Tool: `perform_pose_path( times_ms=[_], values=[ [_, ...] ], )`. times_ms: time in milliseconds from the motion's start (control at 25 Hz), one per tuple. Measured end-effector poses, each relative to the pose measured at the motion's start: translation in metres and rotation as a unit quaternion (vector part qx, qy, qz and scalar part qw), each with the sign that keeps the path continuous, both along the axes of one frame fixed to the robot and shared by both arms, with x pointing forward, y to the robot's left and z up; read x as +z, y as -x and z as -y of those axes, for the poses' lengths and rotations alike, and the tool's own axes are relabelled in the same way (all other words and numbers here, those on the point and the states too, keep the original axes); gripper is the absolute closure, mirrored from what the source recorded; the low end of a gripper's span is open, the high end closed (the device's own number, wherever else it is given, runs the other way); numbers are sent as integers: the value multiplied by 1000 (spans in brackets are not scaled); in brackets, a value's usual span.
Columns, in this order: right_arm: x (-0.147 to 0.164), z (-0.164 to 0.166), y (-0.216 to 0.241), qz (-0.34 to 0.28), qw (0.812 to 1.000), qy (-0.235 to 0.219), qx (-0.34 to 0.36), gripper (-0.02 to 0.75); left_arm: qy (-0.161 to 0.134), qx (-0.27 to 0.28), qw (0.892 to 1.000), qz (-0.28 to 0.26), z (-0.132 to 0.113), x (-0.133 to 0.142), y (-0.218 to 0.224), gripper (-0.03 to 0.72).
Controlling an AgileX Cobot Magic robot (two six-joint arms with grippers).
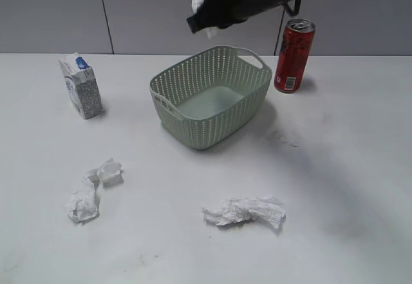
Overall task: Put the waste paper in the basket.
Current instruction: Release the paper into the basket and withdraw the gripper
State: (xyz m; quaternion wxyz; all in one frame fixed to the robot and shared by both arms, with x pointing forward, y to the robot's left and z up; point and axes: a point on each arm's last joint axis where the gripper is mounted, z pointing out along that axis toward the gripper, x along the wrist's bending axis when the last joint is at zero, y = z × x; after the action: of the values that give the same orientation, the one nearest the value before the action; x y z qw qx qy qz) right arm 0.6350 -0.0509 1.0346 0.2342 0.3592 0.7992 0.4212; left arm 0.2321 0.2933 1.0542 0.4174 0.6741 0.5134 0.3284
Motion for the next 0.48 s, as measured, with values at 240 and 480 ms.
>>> perform_pose_path(
  times_ms=[240,480],
  values=[
    [-50,-6,-8,-51,998,37,7,686,0,0,1000,0,0,0,0,99],
    [-74,-7,-10,-72,995,70,19,246,-1,1,1000,0,0,0,0,99]
  ],
)
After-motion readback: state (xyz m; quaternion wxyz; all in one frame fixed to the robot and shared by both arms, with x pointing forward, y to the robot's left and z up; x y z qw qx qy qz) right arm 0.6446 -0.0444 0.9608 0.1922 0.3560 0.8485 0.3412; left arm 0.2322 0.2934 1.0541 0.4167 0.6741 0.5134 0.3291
